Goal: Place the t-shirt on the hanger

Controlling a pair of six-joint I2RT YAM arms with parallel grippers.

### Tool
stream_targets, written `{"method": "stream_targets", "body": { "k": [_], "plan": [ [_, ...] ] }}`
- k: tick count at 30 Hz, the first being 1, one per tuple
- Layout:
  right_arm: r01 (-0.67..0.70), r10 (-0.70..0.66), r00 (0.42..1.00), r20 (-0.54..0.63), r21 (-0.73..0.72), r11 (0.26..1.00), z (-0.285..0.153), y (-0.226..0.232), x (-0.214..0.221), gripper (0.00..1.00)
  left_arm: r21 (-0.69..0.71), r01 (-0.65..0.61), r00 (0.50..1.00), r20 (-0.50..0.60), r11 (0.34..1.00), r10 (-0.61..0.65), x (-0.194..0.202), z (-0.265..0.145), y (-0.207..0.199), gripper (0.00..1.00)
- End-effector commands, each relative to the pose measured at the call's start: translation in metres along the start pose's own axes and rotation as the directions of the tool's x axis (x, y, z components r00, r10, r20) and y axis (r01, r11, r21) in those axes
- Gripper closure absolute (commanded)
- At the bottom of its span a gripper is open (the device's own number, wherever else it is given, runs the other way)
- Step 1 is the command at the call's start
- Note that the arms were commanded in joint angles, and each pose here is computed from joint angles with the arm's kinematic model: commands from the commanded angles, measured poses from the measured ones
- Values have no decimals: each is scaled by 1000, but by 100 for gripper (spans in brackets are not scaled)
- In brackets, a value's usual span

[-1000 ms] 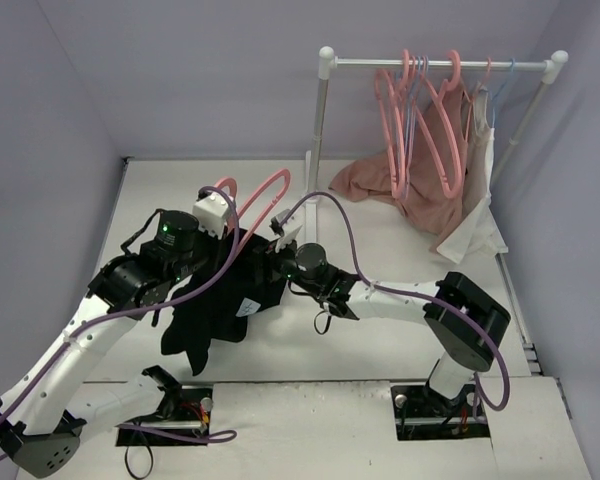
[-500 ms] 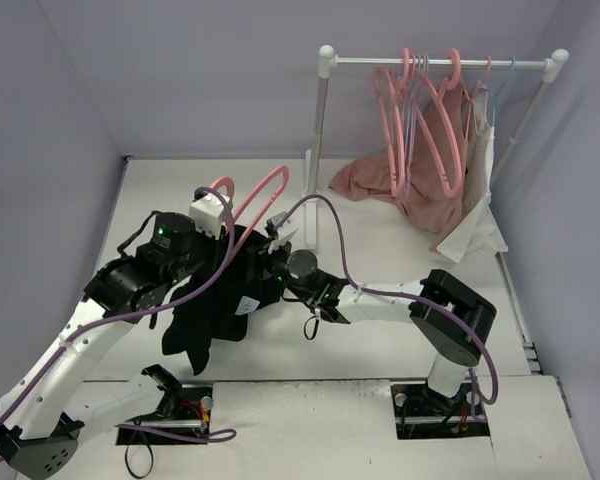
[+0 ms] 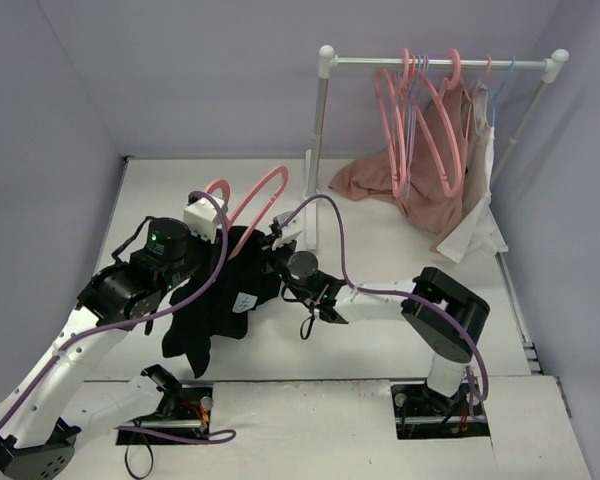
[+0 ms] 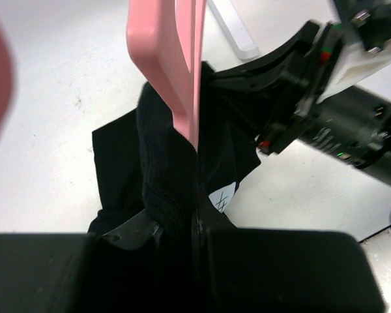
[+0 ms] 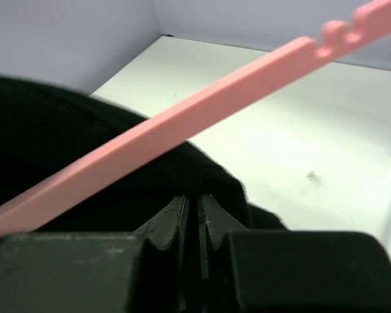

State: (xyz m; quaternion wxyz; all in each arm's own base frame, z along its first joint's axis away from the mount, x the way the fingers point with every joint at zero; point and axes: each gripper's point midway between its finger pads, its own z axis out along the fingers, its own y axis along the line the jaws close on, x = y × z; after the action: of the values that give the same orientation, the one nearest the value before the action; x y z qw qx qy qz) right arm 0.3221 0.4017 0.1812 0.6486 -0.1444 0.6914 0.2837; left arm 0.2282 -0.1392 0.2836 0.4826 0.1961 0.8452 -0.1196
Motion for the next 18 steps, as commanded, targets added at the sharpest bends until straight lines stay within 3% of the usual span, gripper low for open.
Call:
{"method": "stream_targets", "body": {
  "k": [1,11,18],
  "plan": [
    [-28,16,990,140,84,996,-10,-40,-65,100,-29,2,996,84,1000,1,-21,-3,5,100],
    [1,-2,1000,10,77,997,-13,-111,-64,100,38,-105,987,127,994,100,-20,-18,-2,100],
    [-57,61,998,-21,162,985,-22,-162,-66,100,5,-147,986,81,989,146,-10,-14,5,100]
  ]
}}
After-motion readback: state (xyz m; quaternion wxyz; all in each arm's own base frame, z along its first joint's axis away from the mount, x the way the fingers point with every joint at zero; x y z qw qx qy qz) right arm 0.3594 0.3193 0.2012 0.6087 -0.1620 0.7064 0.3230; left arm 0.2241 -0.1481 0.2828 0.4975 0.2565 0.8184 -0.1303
